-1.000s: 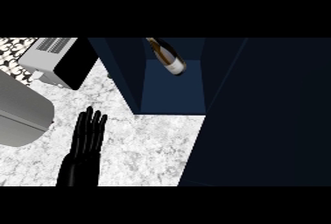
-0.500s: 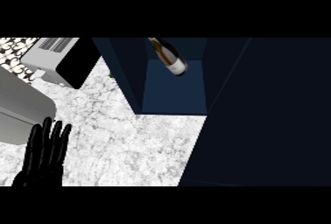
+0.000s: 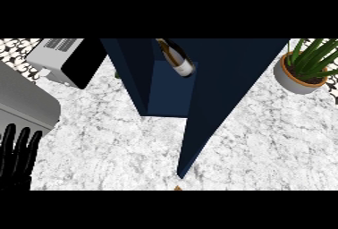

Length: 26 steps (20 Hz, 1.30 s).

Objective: Pick up the wine, place it into the cabinet and close the cabinet

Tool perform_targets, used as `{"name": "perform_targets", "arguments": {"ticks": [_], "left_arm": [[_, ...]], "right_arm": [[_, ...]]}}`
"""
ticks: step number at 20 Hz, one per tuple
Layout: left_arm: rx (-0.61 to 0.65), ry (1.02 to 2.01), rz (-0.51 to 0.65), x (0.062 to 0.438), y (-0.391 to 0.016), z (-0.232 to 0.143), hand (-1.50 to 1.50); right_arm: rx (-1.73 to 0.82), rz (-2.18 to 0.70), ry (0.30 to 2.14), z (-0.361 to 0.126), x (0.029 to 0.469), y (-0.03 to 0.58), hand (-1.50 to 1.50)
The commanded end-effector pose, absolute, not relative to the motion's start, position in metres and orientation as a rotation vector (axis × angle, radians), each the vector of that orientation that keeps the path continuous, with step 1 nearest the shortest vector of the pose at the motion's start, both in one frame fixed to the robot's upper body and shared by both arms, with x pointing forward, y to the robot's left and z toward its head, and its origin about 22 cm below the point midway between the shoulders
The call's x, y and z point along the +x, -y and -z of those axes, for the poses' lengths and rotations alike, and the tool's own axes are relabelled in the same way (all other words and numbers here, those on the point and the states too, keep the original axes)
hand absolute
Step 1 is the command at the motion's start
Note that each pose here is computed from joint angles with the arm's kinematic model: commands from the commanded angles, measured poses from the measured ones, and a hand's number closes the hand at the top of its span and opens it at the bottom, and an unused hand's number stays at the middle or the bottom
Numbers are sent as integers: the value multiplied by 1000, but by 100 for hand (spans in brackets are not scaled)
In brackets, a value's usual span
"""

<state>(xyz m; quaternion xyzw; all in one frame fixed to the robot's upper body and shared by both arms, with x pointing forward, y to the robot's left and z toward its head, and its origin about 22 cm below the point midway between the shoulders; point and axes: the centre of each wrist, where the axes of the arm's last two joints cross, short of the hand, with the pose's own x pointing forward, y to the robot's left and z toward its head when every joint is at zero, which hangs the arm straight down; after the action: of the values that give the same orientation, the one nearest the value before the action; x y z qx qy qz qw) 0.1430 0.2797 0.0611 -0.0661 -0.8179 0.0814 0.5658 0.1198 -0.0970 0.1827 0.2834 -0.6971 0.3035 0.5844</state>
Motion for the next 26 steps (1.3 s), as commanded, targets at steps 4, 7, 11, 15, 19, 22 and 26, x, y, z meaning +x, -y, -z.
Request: {"name": "perform_targets", "arguments": {"ticks": [4, 7, 11, 15, 19, 22, 26], "left_arm": [[-198, 1944, -174, 139, -313, -78, -150], [-203, 1949, -182, 142, -319, -71, -150], [-216, 1944, -175, 145, -339, -72, -150], [-237, 1955, -151, 140, -356, -83, -150], [-210, 1968, -170, 151, -365, -83, -150], [-244, 1972, -149, 149, -366, -97, -150], [-241, 1978, -138, 156, -366, -90, -150]], "right_arm": [[709, -728, 1697, -203, 131, 53, 150], [688, -724, 1680, -201, 146, 32, 150], [667, -700, 1665, -231, 177, 15, 150], [608, -721, 1668, -250, 217, -13, 150], [602, -694, 1672, -262, 252, -37, 150], [570, -705, 1681, -273, 276, -50, 150], [779, -838, 1390, -261, 291, -48, 150]]}}
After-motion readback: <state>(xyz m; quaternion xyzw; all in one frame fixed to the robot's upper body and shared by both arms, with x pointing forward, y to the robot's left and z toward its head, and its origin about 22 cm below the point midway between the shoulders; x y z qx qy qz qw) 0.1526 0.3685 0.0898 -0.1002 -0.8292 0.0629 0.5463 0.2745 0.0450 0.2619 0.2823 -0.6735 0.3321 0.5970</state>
